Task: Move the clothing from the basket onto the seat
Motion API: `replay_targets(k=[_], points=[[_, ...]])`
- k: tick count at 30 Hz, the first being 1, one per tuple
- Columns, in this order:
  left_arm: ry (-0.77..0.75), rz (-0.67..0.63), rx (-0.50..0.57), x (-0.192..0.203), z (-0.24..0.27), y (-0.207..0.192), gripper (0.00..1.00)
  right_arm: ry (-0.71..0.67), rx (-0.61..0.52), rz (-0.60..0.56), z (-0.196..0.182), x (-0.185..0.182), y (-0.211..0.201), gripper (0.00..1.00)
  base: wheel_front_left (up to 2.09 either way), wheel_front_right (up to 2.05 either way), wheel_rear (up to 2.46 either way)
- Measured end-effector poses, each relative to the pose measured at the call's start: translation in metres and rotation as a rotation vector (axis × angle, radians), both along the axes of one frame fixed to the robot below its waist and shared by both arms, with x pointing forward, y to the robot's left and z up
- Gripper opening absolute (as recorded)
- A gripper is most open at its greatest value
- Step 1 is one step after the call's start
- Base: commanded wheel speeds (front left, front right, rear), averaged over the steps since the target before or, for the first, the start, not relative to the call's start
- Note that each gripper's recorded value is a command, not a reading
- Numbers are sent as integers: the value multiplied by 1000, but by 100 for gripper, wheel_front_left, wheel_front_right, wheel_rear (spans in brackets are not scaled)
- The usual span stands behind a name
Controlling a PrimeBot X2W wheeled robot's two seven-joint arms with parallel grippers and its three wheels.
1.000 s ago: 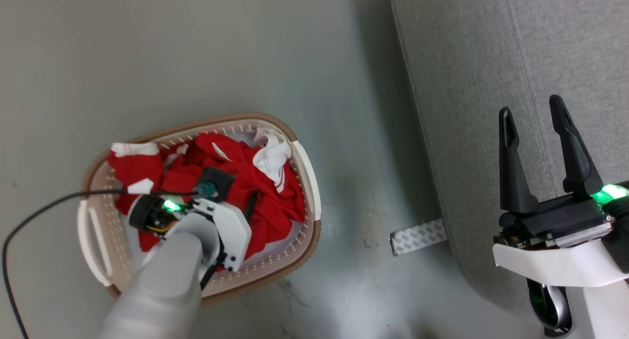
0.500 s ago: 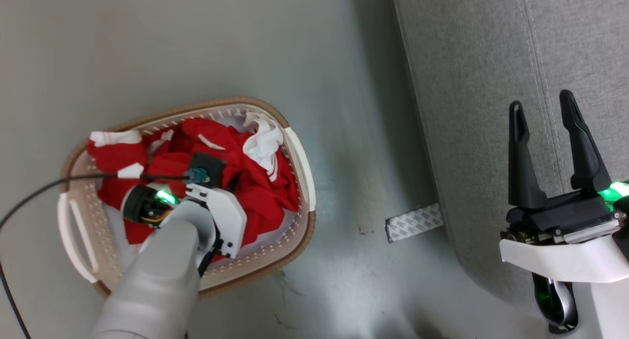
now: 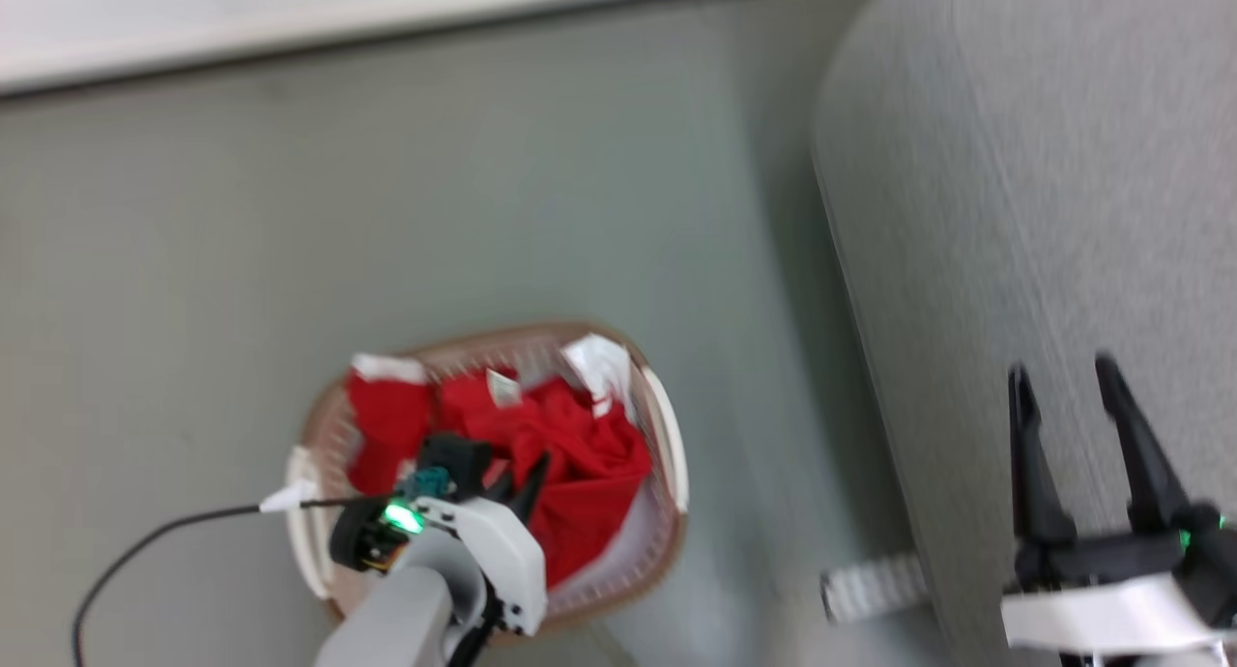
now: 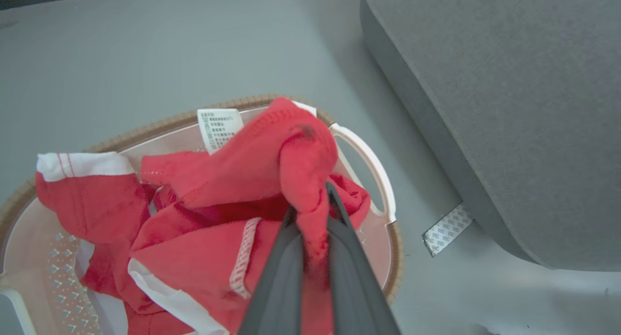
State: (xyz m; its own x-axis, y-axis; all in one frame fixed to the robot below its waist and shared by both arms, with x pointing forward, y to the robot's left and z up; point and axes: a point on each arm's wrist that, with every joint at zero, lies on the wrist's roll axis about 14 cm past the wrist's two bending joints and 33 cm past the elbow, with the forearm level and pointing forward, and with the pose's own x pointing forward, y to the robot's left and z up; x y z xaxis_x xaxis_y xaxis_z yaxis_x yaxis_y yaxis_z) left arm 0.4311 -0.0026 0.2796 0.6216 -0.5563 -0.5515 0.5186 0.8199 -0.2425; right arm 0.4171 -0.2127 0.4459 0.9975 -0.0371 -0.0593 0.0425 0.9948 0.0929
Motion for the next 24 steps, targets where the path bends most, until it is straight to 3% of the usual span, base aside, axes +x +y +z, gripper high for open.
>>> replay_targets(k=[13,24], points=[[-315,86,-109,0,156,22,0,-81,17,75,39,-60,28,100,0,0,0],[-632,85,-159,-10,296,37,0,-193,5,196,74,-74,63,100,0,0,0]])
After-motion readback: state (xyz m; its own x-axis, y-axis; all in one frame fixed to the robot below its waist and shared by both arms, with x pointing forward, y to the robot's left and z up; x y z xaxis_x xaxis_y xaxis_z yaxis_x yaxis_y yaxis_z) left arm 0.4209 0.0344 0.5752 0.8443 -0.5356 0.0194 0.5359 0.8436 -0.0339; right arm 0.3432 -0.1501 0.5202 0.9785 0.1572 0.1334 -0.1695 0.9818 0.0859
